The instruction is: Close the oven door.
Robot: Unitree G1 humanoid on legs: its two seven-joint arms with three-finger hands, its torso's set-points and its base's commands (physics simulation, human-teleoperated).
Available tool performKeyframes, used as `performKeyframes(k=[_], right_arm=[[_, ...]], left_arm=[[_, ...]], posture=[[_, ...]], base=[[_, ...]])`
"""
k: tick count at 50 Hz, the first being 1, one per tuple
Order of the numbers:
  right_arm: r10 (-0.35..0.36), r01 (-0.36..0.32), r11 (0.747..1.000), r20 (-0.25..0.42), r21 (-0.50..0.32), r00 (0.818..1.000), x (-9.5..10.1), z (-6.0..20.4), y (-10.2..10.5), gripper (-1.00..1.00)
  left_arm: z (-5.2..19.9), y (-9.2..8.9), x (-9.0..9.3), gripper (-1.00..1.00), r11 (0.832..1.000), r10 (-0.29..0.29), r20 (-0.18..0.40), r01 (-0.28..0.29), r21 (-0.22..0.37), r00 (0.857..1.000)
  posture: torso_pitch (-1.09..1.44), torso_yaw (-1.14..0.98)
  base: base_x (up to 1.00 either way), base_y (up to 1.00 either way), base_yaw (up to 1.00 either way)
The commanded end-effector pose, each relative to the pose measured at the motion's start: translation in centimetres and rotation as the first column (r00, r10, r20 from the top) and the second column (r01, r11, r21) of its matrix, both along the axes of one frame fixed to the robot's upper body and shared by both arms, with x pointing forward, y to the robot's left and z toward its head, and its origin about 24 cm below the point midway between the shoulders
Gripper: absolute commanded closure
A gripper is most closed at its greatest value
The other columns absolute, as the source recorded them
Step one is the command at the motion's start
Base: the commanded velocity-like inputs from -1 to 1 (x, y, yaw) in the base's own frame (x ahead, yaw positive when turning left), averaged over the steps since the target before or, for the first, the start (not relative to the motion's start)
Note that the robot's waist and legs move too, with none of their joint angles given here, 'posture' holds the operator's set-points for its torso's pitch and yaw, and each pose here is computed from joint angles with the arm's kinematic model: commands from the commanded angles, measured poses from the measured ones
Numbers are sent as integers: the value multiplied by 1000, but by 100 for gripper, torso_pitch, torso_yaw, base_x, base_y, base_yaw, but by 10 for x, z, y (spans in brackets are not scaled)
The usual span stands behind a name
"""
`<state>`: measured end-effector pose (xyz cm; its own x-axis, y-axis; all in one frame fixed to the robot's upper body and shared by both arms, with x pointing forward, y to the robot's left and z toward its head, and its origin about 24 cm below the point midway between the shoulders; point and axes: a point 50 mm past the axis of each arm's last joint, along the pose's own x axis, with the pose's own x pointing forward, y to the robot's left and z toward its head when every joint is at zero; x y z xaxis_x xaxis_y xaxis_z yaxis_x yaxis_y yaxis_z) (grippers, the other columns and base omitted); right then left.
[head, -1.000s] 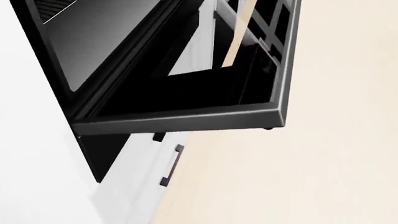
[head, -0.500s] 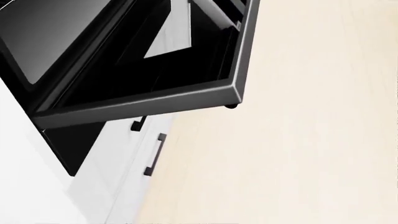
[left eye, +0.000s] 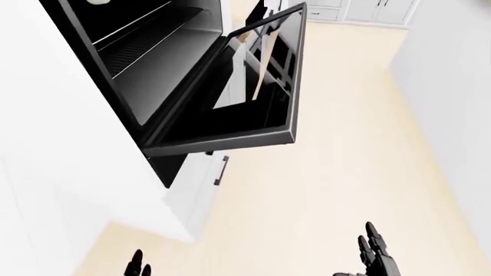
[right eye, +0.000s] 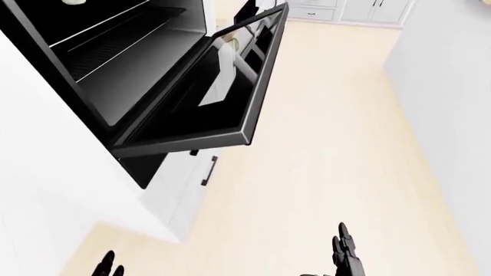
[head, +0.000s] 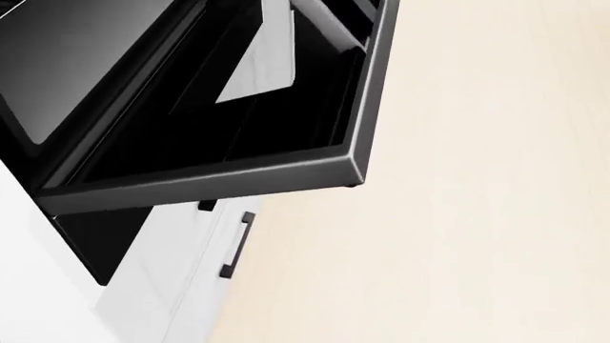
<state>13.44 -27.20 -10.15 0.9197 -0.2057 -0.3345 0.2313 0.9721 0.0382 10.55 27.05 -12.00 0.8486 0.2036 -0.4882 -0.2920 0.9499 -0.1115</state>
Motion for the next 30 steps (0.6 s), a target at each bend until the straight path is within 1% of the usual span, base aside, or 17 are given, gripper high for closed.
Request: performKeyframes(k=[1, 22, 30], right_arm=[[2, -1, 1000, 53, -26, 999, 6, 8, -5, -100], [7, -6, 1000, 58, -16, 998, 10, 8, -5, -100], [-2, 3, 1000, 58, -10, 998, 9, 8, -6, -100]], left_arm=[[7, 7, 6, -100, 999, 0, 45, -2, 34, 999], [7, 6, 7, -100, 999, 1, 47, -2, 34, 999], [7, 7, 6, -100, 999, 2, 47, -4, 34, 999]], posture=[[0, 0], [0, 0], [0, 0]], base=[[12, 9, 0], [21, 18, 0], [19, 17, 0]])
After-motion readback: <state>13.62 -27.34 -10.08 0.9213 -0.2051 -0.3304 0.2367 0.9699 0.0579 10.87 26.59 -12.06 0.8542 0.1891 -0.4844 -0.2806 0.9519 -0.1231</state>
